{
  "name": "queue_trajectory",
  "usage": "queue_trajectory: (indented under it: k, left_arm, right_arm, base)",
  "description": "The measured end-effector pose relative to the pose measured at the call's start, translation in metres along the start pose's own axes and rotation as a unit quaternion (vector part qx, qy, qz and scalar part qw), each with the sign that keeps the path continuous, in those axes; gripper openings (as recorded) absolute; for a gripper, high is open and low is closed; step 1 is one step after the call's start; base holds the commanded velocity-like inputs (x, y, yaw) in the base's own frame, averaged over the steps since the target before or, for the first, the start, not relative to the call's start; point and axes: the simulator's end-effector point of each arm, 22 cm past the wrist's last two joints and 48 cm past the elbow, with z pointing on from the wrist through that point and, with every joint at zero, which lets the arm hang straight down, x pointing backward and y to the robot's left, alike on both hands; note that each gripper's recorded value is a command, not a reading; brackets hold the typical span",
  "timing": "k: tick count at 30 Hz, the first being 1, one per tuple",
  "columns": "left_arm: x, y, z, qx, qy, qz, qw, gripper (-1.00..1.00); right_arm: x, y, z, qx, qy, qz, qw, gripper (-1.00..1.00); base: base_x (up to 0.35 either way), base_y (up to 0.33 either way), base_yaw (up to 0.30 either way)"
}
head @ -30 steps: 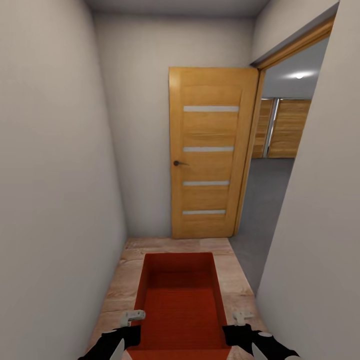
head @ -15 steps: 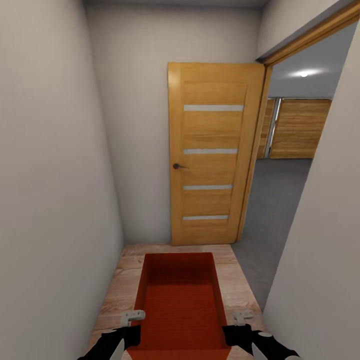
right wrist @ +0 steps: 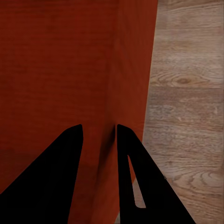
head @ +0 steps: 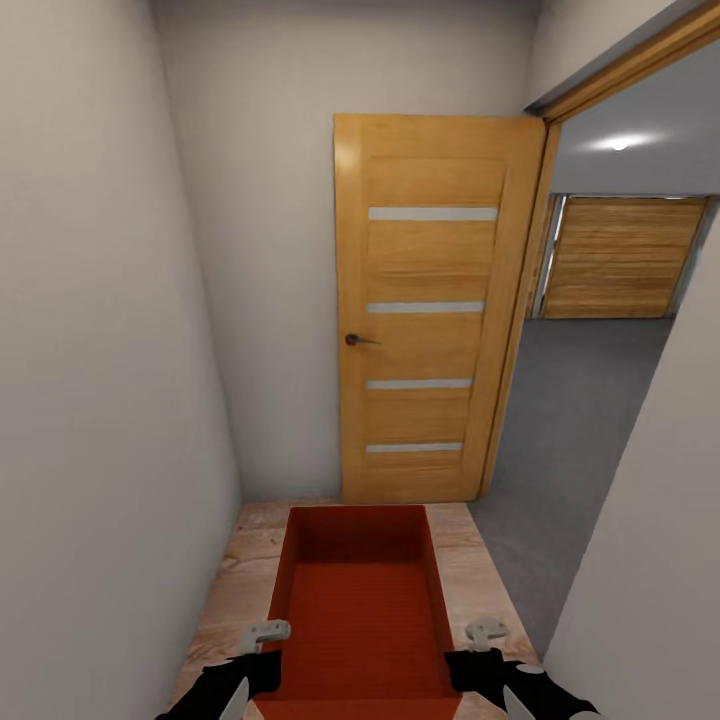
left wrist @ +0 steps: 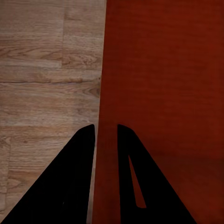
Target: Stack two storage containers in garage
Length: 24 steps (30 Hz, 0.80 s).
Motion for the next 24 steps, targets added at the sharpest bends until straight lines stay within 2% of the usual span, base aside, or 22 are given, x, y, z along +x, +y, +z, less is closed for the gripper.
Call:
queue_trajectory:
  k: [7, 24]
  left_arm:
    - [-0.0002, 0.0000, 0.0000, 0.000, 0.000, 0.000, 1.0000, -1.00]
    - [-0.0001, 0.0001, 0.0000, 0.000, 0.000, 0.000, 1.0000, -1.00]
  right_arm:
    - [0.0000, 0.0001, 0.0000, 0.000, 0.000, 0.000, 1.0000, -1.00]
    - [0.0000, 0.0001, 0.0000, 0.000, 0.000, 0.000, 1.0000, -1.00]
  base:
    - [0.329, 0.010, 0.000]
    - [0.329, 0.092, 0.000]
